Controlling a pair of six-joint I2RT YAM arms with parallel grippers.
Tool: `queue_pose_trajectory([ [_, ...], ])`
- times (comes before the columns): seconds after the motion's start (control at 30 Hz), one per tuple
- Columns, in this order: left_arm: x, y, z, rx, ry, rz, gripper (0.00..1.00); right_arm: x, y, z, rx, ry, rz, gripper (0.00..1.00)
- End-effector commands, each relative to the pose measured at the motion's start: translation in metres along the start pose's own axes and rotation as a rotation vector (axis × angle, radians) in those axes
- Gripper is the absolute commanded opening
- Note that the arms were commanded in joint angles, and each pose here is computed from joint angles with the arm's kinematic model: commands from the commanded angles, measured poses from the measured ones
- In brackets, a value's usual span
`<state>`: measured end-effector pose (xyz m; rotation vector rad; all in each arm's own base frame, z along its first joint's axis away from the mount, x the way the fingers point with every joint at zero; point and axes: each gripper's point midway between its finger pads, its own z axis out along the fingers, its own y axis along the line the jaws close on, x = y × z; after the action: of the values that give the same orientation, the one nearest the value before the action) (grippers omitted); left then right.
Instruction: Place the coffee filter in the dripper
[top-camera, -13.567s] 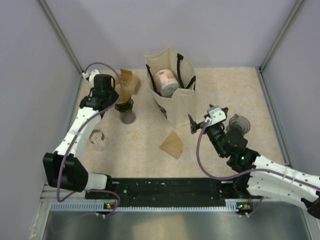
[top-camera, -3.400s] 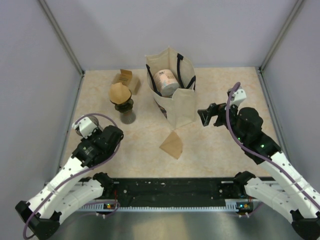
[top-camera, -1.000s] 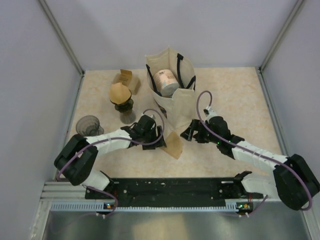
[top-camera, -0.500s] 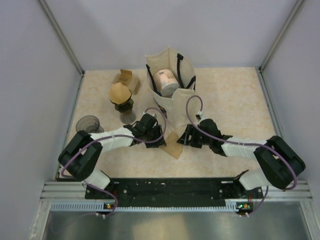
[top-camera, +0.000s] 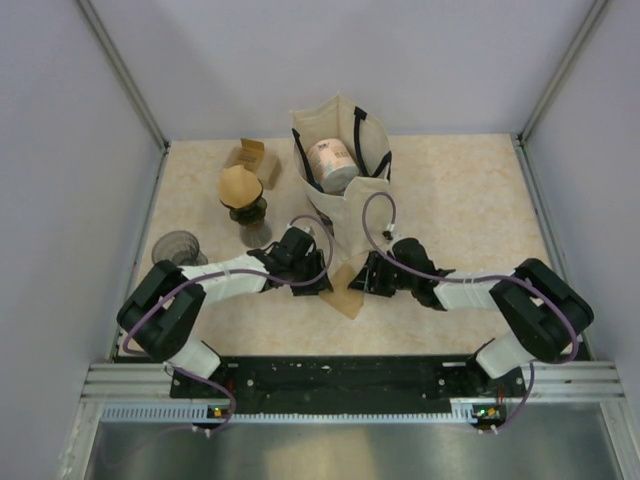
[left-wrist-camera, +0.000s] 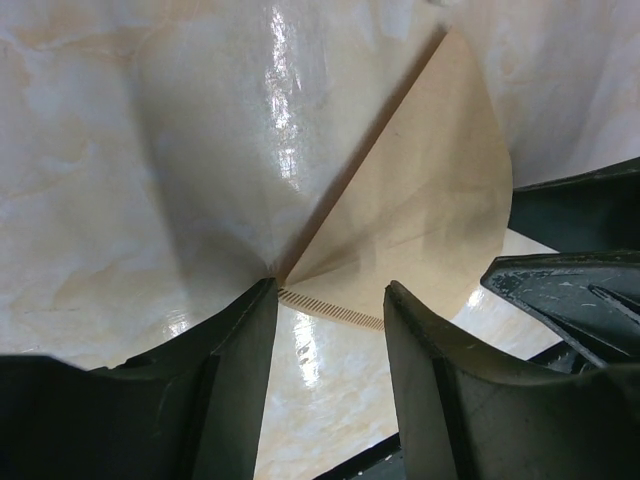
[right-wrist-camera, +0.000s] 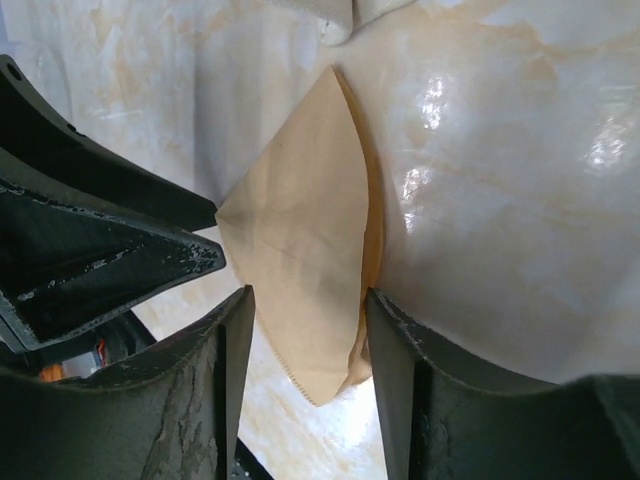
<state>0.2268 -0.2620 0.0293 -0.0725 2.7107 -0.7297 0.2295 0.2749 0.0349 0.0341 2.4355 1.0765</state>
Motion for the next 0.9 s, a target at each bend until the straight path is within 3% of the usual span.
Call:
queue_pose_trajectory([
  [0.0,0.007,0.004,0.006,-0.016,0.023,0.01,0.53,-0.009,0.027,0.006,-0.083,-0.008,-0.032,0.47],
  [0.13,0.008,0.004,0.006,-0.019,0.025,0.011,0.52,-0.007,0.029,0.008,-0.101,-0.002,-0.022,0.4],
  [0.37,0.009,0.006,0.006,-0.025,0.027,0.011,0.51,-0.011,0.037,0.006,-0.097,-0.009,-0.051,0.39],
  [0.47,0.009,0.005,0.006,-0.024,0.027,0.013,0.52,-0.013,0.034,0.003,-0.077,-0.019,-0.069,0.29],
  [0.63,0.009,0.005,0.007,-0.026,0.027,0.011,0.52,-0.012,0.04,0.003,-0.104,-0.01,-0.076,0.23],
  [0.77,0.01,0.005,0.007,-0.028,0.032,0.014,0.52,-0.011,0.04,0.003,-0.106,-0.01,-0.085,0.04],
  [0.87,0.009,0.004,0.006,-0.025,0.024,0.015,0.52,-0.012,0.04,0.004,-0.103,-0.007,-0.104,0.0],
])
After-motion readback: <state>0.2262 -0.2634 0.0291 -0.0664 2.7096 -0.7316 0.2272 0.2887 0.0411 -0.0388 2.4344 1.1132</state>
